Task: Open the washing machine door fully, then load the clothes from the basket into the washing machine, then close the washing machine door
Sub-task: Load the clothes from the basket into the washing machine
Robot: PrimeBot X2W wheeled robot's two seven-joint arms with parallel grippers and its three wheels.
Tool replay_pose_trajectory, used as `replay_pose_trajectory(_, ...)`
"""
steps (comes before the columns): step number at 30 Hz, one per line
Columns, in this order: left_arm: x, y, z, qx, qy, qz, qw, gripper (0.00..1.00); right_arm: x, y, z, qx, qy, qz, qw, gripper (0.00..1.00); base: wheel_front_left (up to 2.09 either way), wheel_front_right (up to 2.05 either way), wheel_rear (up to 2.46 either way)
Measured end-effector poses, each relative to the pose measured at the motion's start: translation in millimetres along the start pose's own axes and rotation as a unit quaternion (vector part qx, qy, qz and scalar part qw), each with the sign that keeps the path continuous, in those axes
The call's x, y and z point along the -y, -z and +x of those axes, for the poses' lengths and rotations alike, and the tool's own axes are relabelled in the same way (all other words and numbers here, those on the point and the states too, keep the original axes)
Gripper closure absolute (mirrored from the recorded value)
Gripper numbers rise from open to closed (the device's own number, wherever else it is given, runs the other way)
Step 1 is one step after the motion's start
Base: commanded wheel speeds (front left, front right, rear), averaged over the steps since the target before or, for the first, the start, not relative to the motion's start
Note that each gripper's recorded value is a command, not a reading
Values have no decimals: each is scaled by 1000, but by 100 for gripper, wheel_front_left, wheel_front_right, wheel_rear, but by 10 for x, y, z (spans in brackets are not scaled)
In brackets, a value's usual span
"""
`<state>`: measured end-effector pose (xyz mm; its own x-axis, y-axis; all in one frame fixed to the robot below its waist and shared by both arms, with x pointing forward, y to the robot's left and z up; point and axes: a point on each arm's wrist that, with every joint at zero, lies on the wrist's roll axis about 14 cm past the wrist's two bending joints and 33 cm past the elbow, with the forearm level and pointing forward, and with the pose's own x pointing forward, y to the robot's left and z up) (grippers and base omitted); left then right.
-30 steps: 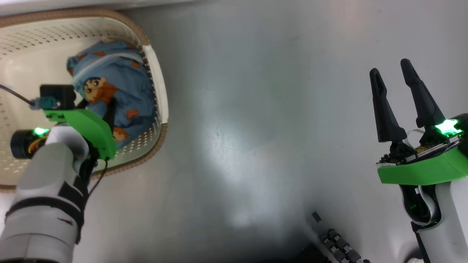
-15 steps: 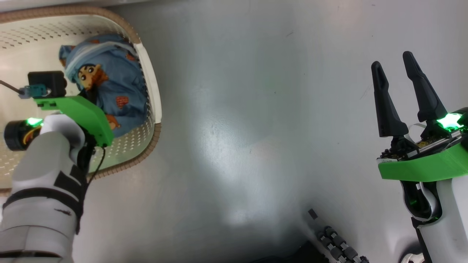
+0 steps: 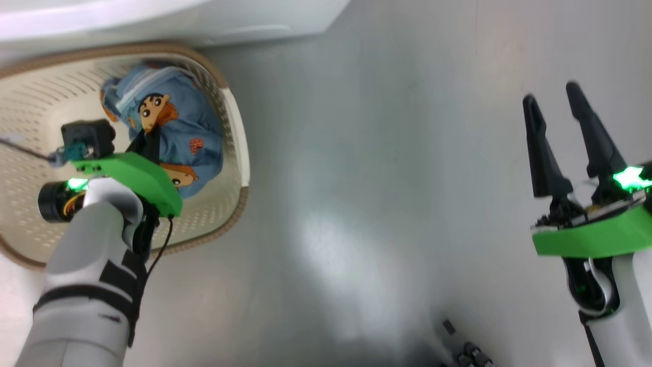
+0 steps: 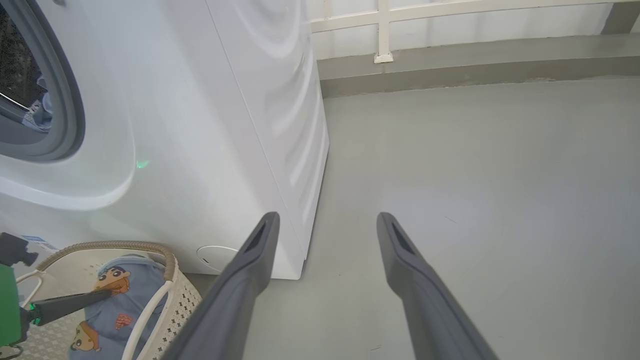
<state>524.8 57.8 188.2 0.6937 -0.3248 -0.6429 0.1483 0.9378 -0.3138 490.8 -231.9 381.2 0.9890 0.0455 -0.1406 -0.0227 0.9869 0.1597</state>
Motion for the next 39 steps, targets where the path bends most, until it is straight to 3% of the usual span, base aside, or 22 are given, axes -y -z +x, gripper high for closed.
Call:
replay_pose_trajectory(15, -100, -730, -934, 145, -30, 6, 989, 100, -25, -365, -480, 17, 7, 2, 1000, 0, 0, 0, 0)
replay_pose_trajectory(29, -30, -1295, -1962, 279, -49, 42, 958, 100, -80, -746, -945, 58, 8, 4, 998, 0, 0, 0, 0)
replay_pose_trajectory(39, -79, -1284, -2703, 339, -76, 58, 936, 100, -80, -859, -1261, 76, 17, 12, 997, 0, 0, 0, 0)
